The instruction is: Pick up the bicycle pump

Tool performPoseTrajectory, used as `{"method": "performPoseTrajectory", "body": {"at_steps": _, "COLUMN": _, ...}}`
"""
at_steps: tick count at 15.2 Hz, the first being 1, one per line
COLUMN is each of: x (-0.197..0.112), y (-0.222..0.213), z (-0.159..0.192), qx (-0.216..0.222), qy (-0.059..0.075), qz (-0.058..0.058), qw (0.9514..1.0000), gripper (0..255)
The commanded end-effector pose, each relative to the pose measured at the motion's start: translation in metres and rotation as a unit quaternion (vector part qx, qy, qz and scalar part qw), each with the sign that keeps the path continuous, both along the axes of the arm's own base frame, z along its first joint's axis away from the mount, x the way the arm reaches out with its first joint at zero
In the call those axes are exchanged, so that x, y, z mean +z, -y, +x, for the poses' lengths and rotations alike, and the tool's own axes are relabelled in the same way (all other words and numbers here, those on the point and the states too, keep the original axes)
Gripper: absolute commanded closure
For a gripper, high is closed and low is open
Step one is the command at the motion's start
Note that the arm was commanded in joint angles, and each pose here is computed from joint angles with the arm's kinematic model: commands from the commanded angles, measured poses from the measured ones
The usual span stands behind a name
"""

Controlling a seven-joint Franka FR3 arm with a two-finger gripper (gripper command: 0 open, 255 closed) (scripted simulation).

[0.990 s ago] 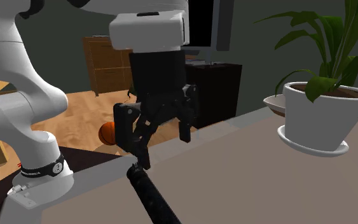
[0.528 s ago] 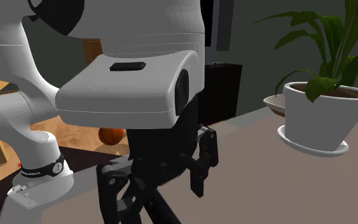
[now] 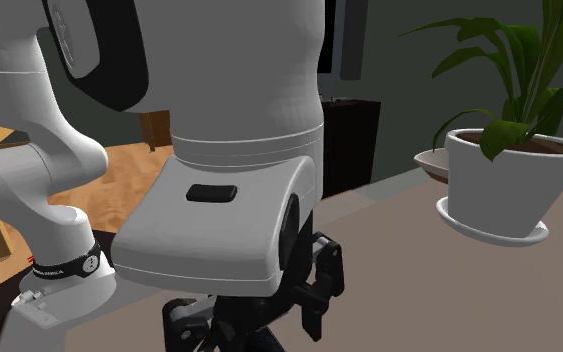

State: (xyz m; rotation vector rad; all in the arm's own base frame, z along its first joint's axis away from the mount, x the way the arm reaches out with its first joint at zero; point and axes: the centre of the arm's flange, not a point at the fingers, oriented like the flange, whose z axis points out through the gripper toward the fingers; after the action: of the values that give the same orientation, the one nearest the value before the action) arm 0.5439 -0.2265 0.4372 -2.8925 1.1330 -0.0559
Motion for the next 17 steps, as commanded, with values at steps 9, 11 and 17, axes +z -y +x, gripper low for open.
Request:
{"method": "performPoseTrajectory", "body": {"at_steps": 9, "x": -0.001, "y": 0.001, "z": -0.001, "qx": 0.0, "qy": 0.0, "qz": 0.0, "qw": 1.0, "gripper": 255}}
{"method": "performPoseTrajectory", "body": {"at_steps": 11, "x": 0.003, "y": 0.001, "z": 0.0, "qx": 0.0, "qy": 0.0, "qz": 0.0, "qw": 1.0, "gripper": 255}}
{"method": "performPoseTrajectory", "body": {"at_steps": 17, "x": 0.035, "y": 0.001, "z": 0.0, "qx": 0.0, "qy": 0.0, "qz": 0.0, "qw": 1.0, "gripper": 255}}
